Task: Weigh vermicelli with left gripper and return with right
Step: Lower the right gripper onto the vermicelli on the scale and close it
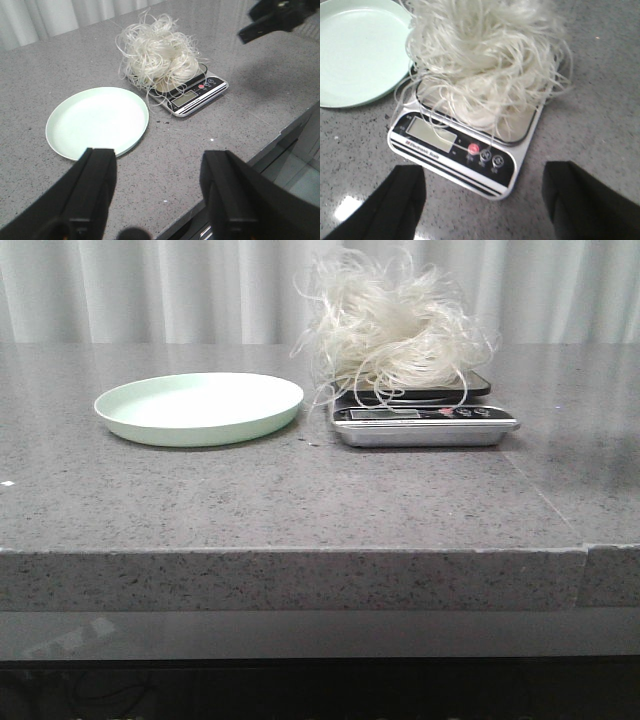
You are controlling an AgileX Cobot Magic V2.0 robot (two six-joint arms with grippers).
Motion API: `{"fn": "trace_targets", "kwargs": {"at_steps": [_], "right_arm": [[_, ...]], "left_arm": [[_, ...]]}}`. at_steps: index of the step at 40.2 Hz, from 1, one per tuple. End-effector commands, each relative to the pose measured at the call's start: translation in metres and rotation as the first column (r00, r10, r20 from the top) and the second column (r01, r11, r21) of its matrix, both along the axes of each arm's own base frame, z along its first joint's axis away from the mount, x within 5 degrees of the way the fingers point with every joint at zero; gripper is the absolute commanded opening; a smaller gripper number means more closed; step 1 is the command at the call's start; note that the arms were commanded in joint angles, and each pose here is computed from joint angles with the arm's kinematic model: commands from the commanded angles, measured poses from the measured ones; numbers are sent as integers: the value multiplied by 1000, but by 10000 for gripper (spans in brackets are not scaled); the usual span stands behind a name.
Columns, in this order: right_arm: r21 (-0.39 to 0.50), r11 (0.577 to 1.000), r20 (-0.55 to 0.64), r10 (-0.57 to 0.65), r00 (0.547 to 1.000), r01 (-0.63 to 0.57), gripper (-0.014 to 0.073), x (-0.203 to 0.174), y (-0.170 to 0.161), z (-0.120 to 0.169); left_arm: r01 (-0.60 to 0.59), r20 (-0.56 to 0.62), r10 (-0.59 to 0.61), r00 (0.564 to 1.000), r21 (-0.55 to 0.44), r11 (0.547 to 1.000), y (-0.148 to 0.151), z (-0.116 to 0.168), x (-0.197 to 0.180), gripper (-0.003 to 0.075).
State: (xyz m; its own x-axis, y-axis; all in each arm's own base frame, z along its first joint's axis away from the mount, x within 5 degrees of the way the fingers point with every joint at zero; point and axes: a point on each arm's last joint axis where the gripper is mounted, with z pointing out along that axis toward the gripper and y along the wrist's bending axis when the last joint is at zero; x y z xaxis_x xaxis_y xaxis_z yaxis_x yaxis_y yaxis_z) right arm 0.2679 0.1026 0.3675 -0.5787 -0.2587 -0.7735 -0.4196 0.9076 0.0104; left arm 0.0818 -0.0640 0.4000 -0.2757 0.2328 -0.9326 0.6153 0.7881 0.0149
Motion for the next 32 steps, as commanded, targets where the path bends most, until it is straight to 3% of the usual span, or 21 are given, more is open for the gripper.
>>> {"fn": "trace_targets", "kwargs": {"at_steps": [1,19,32], "right_arm": [[24,999,87,33,996,-35,598,19,17,20],[24,996,86,81,993,-83,598,104,69,19],[-81,992,-2,92,996,-92,598,146,83,-6]], "left_arm": [[13,63,-9,998,-69,998,-1,13,-1,460],[13,62,-9,998,-70,997,-1,13,-1,460],[13,62,-9,998,-70,997,-1,13,-1,460]]}}
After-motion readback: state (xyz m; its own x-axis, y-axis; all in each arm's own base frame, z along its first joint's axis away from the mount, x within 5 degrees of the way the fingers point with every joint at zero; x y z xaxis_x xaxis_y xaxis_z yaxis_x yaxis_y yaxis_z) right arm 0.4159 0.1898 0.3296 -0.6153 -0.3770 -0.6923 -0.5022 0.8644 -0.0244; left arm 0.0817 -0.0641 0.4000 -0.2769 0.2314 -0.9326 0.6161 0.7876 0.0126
